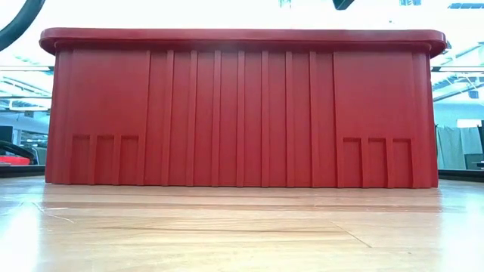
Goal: Pick and place slides into bin
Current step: Put the black slide into the red bin
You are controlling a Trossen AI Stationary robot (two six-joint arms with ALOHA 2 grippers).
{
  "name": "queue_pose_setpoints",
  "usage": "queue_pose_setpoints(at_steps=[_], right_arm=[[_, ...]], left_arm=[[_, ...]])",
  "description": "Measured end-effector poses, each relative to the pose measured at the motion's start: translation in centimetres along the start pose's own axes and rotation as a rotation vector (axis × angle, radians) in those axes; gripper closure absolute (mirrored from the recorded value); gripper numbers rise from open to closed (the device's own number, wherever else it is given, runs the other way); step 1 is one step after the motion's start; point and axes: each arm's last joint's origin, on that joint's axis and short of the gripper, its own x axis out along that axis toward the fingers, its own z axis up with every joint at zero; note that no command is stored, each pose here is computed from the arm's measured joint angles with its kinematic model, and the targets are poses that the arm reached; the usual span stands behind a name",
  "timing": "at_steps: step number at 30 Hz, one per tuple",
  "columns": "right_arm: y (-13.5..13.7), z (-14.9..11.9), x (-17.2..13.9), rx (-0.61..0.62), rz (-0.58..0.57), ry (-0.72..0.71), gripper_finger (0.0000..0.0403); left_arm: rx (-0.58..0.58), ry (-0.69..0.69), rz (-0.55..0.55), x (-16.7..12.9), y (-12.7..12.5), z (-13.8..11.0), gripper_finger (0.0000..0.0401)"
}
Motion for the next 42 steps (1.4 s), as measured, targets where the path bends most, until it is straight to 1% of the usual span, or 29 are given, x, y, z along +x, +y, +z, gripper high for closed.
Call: queue_pose_setpoints(at_steps=[6, 9, 11, 15, 20, 25, 28, 35, 39, 42], right_arm=[[0.0, 0.0, 0.0, 0.0, 0.0, 0.0, 0.0193], [0.0, 0.0, 0.0, 0.0, 0.0, 0.0, 0.0193], [0.0, 0.0, 0.0, 0.0, 0.0, 0.0, 0.0193], [0.0, 0.0, 0.0, 0.0, 0.0, 0.0, 0.0193], [0.0, 0.0, 0.0, 0.0, 0.0, 0.0, 0.0193], [0.0, 0.0, 0.0, 0.0, 0.0, 0.0, 0.0193], [0.0, 0.0, 0.0, 0.0, 0.0, 0.0, 0.0193], [0.0, 0.0, 0.0, 0.0, 0.0, 0.0, 0.0193], [0.0, 0.0, 0.0, 0.0, 0.0, 0.0, 0.0193], [0.0, 0.0, 0.0, 0.0, 0.0, 0.0, 0.0193]], left_arm=[[0.0, -0.04, 0.025, 0.1, 0.1, 0.1, 0.0182], [-0.014, -0.041, 0.055, 0.8, 0.1, -0.1, 0.0181], [-0.017, -0.009, 0.065, 1.5, 0.0, -0.4, 0.0181], [-0.007, 0.128, 0.041, 2.8, -0.2, -1.2, 0.0182], [-0.027, 0.227, 0.03, 3.5, -0.3, -1.7, 0.0182], [-0.009, 0.246, 0.027, 3.5, -0.2, -1.8, 0.0181], [-0.015, 0.245, 0.047, 3.5, 0.0, -1.8, 0.0183], [-0.044, 0.238, 0.055, 3.5, 0.0, -1.7, 0.0187], [-0.069, 0.227, 0.063, 3.5, 0.1, -1.6, 0.0201], [-0.085, 0.223, 0.064, 3.5, 0.1, -1.5, 0.0232]])
